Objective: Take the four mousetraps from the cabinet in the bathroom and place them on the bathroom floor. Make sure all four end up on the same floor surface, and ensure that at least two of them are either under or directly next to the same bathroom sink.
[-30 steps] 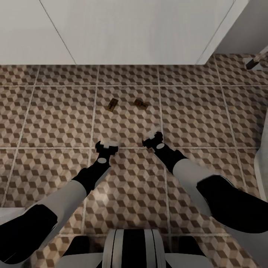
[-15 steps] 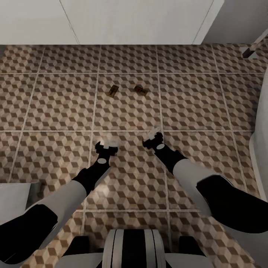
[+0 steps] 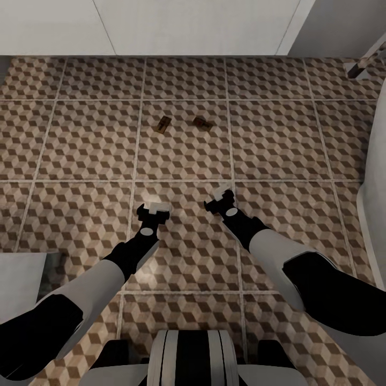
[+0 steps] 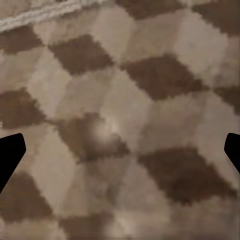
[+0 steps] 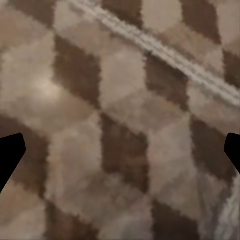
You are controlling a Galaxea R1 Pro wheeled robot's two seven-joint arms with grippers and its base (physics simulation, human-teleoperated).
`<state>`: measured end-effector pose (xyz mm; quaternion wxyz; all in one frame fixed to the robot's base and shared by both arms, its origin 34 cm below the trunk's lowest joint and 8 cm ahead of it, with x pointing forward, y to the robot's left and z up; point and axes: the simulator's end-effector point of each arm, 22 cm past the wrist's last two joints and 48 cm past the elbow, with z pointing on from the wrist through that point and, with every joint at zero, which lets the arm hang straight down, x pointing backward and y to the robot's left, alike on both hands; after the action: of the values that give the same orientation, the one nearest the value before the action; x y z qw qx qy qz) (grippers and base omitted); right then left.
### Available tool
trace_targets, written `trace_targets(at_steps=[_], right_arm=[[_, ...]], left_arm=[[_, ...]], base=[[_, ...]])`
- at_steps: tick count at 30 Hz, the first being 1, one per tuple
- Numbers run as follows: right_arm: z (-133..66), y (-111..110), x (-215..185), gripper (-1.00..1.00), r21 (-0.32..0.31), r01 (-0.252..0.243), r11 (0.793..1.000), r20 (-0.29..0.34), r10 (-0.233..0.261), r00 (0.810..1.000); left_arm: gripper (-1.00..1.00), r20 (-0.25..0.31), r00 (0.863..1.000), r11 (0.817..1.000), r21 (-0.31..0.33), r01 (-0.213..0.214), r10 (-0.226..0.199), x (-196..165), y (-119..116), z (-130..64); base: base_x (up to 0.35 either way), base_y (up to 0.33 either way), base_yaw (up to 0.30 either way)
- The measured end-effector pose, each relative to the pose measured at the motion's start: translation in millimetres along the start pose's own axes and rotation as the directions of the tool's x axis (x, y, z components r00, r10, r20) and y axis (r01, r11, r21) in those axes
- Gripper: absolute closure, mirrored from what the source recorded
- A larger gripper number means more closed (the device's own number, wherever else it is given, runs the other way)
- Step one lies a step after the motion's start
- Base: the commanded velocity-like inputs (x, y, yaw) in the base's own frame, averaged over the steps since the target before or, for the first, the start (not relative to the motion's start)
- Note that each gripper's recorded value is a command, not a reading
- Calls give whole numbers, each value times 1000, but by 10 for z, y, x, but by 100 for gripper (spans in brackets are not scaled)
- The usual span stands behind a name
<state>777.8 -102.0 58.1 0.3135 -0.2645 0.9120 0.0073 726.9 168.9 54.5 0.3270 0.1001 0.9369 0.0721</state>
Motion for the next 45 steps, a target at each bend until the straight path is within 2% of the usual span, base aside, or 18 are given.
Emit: trace_targets(at_steps=[15, 33, 38, 45], right_arm=[[-2, 8, 4, -100, -1, -2, 1000, 3, 2, 1000], [-266, -203, -467, -100, 33, 11, 999, 61, -13, 998], [-344, -232, -479, -100, 36, 15, 999, 58, -17, 998], [-465, -259, -568, -100, 37, 14, 999, 104, -18, 994]], left_arm=[[-100, 6, 1000, 1000, -3, 6, -6, -42, -10, -5], [-100, 65, 998, 1000, -20, 8, -7, -524, 130, -204], [-100, 80, 997, 1000, -22, 10, -8, -634, 150, -273], [-100, 85, 996, 1000, -18, 12, -11, -676, 136, -395]], base=[[-1, 0, 0], [0, 0, 0], [0, 0, 0], [0, 0, 0]])
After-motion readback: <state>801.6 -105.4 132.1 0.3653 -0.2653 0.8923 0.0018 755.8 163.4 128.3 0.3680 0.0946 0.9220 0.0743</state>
